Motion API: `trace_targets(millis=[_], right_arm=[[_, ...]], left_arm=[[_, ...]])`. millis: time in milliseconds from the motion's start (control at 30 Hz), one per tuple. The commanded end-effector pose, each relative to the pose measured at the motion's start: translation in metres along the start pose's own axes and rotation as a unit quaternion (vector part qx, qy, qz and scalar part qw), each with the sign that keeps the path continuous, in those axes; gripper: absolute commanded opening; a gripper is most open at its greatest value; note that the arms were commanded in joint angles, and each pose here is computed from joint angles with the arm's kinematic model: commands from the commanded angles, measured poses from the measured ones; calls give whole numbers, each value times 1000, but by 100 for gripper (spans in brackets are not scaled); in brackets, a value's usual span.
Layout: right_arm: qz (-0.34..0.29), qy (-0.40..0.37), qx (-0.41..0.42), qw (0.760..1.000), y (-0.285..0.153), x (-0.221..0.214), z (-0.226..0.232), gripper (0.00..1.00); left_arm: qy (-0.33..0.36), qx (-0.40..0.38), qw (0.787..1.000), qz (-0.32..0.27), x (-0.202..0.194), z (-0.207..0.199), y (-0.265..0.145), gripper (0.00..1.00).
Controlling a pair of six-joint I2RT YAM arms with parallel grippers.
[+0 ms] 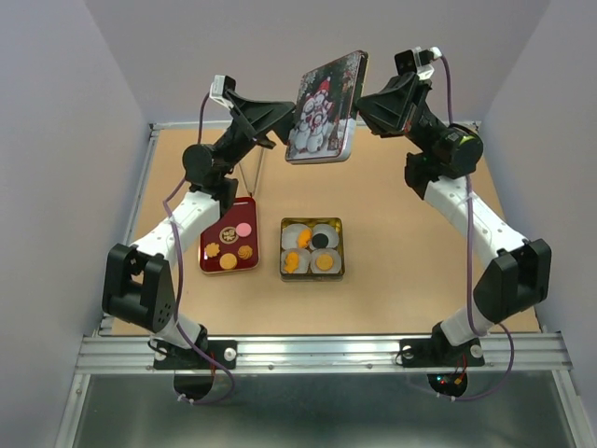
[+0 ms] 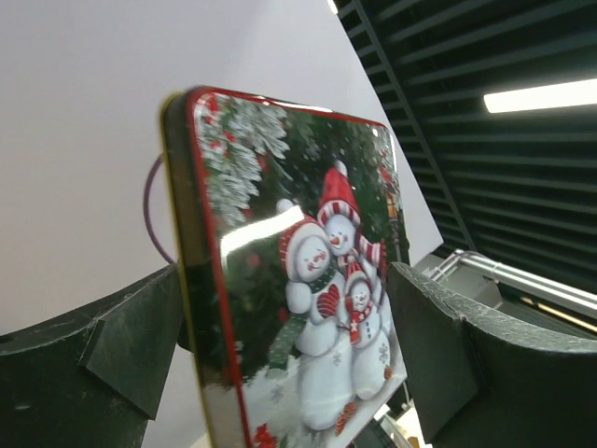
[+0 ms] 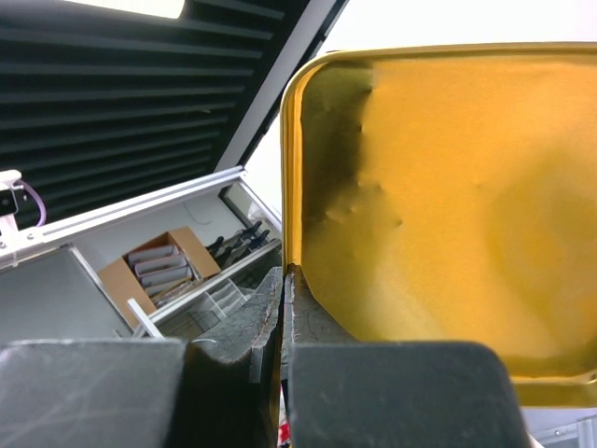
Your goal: Pack the cookies
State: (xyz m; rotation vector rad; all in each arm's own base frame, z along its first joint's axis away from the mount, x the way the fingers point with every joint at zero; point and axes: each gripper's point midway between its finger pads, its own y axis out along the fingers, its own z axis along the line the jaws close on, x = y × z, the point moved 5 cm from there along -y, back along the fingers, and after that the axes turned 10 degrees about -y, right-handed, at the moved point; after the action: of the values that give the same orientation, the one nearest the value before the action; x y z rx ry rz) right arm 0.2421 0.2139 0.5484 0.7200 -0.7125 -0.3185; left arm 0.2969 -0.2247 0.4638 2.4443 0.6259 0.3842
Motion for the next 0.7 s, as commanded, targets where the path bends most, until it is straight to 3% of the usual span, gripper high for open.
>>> trace_targets(millis=[0,100,233,333,500,633,667], right_arm=[[26,-42,133,990,-9,-15,54,0],[26,-40,139,989,-11,-15,53,0],[24,-31,142,989,-15,-17,49,1],[18,-25,144,989,-21,-19,46,1],[9,-16,137,990,-28,-22,37,1],[-4,-8,126,992,-35,-24,27,26],[-6,-7,124,992,-37,-25,26,48]], left_arm=[[221,-313,911,150,-78,-102,-42,99],[218,-314,911,154,-80,-102,-41,95],[216,-318,909,160,-83,-106,-41,76],[219,-323,906,164,-85,-112,-41,56],[218,-330,905,158,-86,-117,-44,35],[217,-340,904,139,-85,-123,-46,26],[217,-341,905,136,-84,-124,-46,22]])
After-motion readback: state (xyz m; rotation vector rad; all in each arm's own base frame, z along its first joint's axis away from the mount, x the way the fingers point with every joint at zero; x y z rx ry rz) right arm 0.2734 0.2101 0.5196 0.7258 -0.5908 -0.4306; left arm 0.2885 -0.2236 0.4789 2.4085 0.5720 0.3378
